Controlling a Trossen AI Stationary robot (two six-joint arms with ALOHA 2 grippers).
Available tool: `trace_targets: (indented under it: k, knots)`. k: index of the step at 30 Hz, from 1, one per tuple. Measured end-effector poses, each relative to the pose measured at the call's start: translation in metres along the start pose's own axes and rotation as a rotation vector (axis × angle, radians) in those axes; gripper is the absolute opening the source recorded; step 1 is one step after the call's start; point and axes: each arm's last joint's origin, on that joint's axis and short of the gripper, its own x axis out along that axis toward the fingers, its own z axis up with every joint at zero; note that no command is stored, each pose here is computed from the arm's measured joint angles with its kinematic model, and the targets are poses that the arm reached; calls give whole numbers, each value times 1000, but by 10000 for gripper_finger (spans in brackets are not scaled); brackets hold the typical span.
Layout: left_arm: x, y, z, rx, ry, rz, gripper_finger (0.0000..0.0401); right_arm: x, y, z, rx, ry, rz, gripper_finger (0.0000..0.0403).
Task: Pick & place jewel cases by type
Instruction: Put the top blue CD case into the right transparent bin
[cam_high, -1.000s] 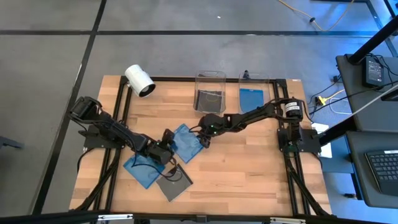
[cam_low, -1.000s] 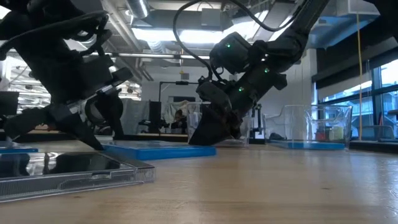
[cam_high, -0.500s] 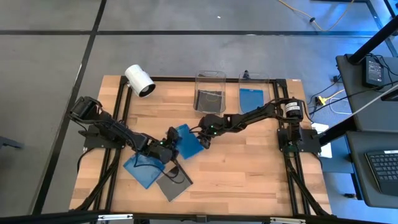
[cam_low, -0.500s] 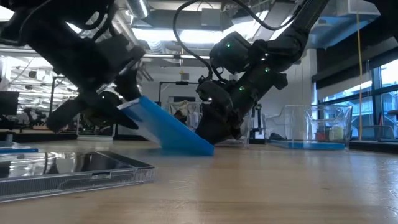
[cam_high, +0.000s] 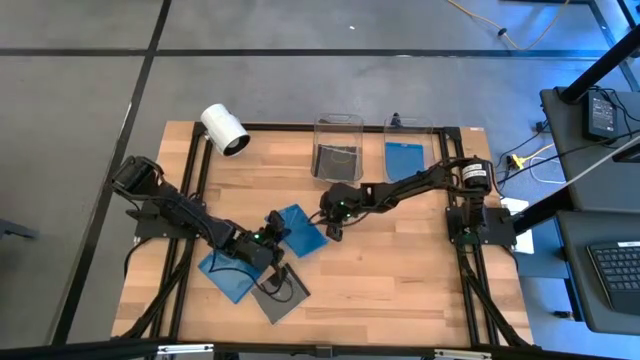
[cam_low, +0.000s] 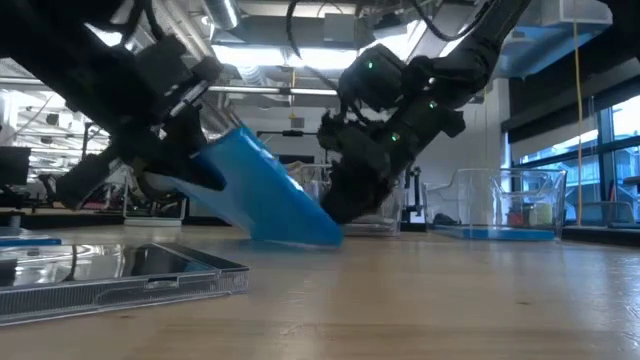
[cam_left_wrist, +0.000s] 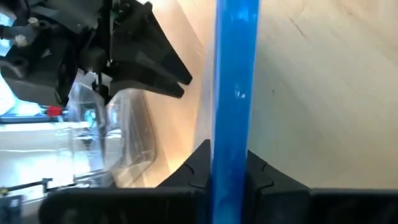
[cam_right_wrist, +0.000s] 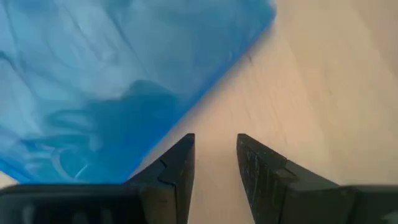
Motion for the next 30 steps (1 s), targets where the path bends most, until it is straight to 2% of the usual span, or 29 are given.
trace_targets:
  k: [3,7,9,12,17,21,25,30]
  knots:
    - [-6,-3,5,-1,-16,39,21,-5,4,6,-59,-29,8,123]
    - [-14,-5,14,-68,-56,125,29,-18,8,13,-73,-40,10,123]
    - [-19,-6,17,-52,-64,170,31,-31,11,20,-55,-54,13,123]
    - [-25,-7,22,78,-49,219,26,-49,15,27,12,-62,31,123]
    - [-35,-5,33,300,-38,266,24,-77,24,40,115,-91,155,123]
    - [-42,-3,42,384,-41,291,33,-96,30,48,117,-123,257,123]
    - [-49,0,50,479,-17,332,33,-110,33,55,133,-162,279,128]
    - [-54,0,54,562,-6,352,25,-112,33,56,203,-163,285,178]
